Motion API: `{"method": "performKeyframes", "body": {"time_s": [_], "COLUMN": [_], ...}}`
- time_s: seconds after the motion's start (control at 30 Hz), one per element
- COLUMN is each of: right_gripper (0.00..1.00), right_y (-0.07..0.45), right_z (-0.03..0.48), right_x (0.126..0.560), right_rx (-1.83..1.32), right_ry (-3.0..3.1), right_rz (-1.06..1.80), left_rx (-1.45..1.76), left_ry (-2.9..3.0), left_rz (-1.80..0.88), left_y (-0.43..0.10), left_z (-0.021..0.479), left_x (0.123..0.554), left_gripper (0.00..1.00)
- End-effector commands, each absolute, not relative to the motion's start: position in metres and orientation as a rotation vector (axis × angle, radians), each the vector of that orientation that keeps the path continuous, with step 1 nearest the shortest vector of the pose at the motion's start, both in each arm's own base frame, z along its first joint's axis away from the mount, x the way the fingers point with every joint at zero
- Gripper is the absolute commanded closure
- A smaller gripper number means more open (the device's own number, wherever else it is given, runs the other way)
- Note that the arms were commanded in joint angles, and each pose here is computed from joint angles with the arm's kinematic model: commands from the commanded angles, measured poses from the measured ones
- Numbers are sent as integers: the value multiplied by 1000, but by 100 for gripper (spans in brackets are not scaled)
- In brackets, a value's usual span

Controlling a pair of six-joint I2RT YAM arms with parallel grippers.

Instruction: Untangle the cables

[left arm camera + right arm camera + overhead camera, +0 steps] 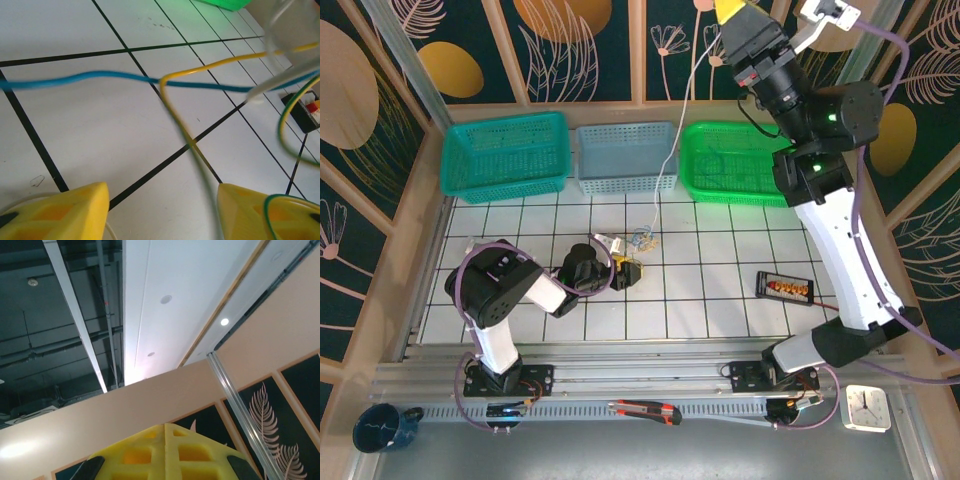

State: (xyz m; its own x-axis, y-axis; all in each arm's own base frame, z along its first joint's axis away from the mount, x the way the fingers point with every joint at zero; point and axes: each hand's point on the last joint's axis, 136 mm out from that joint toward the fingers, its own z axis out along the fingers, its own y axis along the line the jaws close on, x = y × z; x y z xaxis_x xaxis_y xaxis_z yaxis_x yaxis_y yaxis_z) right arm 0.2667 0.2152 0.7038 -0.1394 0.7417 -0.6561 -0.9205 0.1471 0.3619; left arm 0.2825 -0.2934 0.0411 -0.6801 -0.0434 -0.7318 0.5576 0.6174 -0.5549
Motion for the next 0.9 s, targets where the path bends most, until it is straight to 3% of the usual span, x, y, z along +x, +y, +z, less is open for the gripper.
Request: {"method": "performKeyframes", "body": {"time_s": [0.0,0.23,0.4,0.87], "right_gripper": [100,100,100,100], "right_y": [219,236,250,293], "right_z": [687,638,622,627], "right_x": [271,293,295,263], "right_rx": [-260,-228,-240,-350], "right_ry": [916,1032,1077,1079], "right_rz": [1507,1541,1557,1641], "left_rx": [415,460,480,519], "left_ry": [2049,1964,1931,1865], "left_rz": [-1080,-1092,-1067,-1031], "left_y": [-297,-298,-295,-320], "left_z": [61,102,122,154], "left_x": [282,280,279,313], "left_gripper": [35,17,10,5]}}
